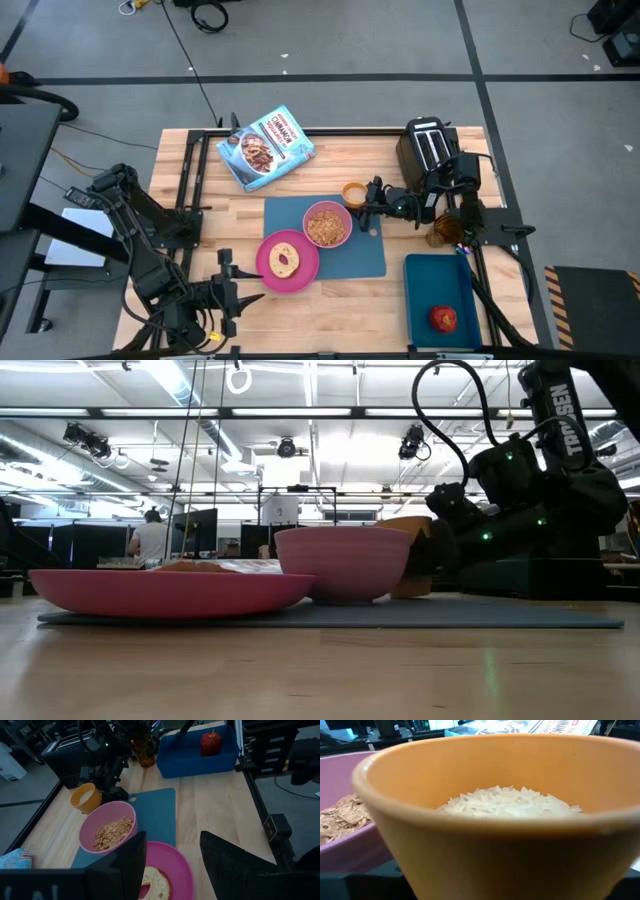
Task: Arrange a breakfast setting
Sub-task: Put the orange cup on the top right of the blue placemat
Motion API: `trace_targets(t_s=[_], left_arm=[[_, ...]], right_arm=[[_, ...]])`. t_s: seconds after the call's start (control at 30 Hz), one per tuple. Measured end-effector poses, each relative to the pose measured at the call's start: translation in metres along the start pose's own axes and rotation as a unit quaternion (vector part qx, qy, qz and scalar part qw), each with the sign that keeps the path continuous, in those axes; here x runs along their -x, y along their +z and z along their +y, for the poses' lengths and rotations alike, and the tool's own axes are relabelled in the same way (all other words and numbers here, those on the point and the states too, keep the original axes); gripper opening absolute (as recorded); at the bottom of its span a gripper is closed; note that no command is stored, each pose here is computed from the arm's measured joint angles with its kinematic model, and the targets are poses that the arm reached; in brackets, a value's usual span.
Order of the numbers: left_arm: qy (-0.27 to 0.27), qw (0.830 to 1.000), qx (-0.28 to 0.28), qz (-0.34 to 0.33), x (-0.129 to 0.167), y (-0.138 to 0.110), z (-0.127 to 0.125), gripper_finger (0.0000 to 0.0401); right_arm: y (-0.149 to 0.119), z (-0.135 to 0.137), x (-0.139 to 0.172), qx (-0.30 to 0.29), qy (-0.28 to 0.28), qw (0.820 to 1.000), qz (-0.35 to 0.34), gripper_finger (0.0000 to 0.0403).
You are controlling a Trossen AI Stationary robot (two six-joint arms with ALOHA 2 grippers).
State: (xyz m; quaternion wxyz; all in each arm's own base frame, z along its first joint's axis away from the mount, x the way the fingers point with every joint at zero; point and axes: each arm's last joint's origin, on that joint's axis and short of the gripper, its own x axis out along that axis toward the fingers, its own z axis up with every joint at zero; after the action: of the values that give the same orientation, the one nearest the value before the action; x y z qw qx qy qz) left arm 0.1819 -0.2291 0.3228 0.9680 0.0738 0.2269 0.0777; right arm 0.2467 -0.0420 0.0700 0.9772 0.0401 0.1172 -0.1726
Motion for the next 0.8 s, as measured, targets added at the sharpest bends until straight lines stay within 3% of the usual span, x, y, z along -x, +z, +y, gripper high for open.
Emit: trace_targets(t_s=[0.3, 0.8], left_arm=[[0.0, 1.0, 0.012, 0.0, 0.0, 0.0, 0.0, 0.0192], [0.009, 1.0, 0.01, 0.014, -0.001, -0.004, 0.003, 0.0192]], right_arm=[[0.003, 0.0, 0.002, 0.01, 0.0, 1.0, 0.02, 0.0389], [0.028, 0.0, 0.019, 0.014, -0.001, 0.996, 0.09, 0.0392]])
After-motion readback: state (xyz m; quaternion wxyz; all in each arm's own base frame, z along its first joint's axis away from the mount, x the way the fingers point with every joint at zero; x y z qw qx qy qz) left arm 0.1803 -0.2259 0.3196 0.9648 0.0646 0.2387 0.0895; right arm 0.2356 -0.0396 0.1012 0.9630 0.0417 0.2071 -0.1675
